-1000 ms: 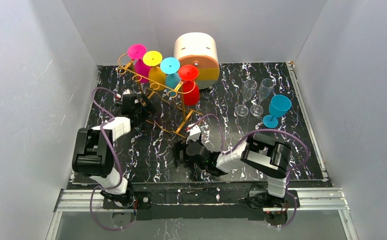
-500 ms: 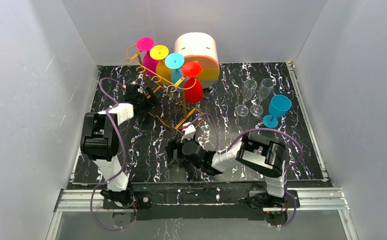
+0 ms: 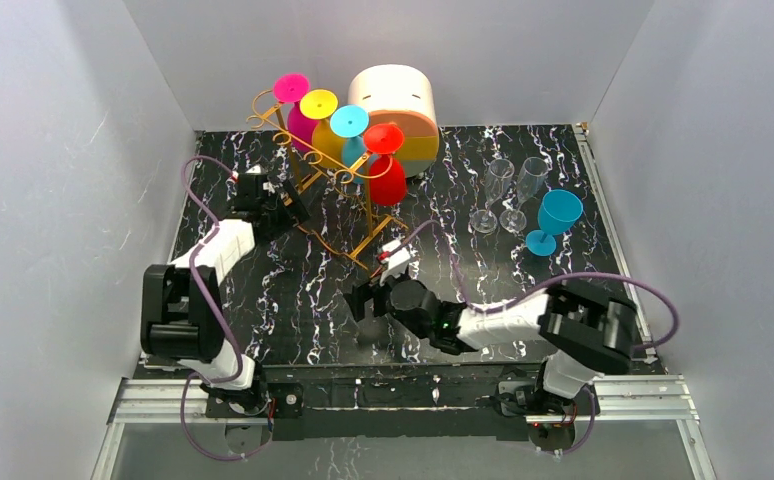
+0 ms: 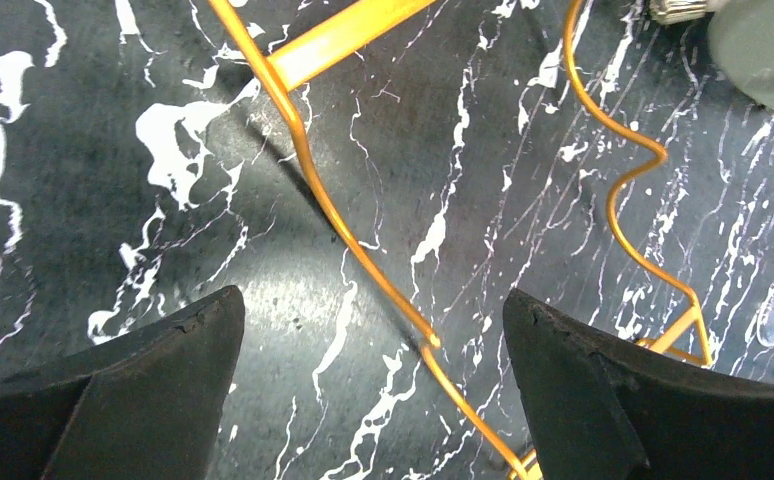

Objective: Take the wine glass off the wine glass rack
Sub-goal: Move the wine rack to the center of the board, then pick up the wine glass from the wine rack.

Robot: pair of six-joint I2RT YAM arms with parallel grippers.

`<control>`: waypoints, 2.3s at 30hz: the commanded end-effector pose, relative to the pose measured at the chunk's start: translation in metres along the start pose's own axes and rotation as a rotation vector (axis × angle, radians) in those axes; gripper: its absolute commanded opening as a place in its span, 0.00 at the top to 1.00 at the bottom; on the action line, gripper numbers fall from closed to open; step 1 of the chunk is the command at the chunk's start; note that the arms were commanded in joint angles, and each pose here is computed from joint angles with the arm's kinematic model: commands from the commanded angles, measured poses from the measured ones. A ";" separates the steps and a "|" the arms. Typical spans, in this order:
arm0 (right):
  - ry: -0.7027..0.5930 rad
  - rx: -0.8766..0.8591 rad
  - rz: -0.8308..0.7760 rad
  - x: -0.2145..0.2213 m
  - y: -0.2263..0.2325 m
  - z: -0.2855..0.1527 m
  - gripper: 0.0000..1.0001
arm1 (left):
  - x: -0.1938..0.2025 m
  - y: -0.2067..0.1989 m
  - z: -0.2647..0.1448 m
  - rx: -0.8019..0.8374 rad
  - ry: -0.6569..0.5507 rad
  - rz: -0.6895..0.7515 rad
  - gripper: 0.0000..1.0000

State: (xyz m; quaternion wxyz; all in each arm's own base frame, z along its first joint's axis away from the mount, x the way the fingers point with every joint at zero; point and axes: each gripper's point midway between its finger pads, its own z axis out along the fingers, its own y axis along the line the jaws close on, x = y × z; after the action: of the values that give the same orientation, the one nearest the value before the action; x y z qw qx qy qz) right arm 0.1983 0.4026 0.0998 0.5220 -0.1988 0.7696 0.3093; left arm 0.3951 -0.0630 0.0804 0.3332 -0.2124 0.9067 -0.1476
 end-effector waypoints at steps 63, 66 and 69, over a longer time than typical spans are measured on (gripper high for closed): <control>0.027 -0.193 0.695 -0.343 -0.094 -0.001 0.90 | 0.061 0.013 -0.166 0.106 -0.016 0.154 0.02; 0.006 -0.185 0.696 -0.348 -0.095 -0.003 0.95 | 0.060 0.012 -0.168 0.109 -0.022 0.160 0.02; -0.019 -0.177 0.715 -0.354 -0.096 -0.005 0.99 | 0.061 0.009 -0.168 0.121 -0.011 0.161 0.02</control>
State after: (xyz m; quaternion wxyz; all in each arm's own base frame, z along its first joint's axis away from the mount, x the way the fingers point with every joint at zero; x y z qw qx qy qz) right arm 0.3843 0.3280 0.3718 0.3330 0.0356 0.7832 0.5239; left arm 0.2359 -0.0621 0.1527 0.3499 -0.1343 0.9118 -0.1680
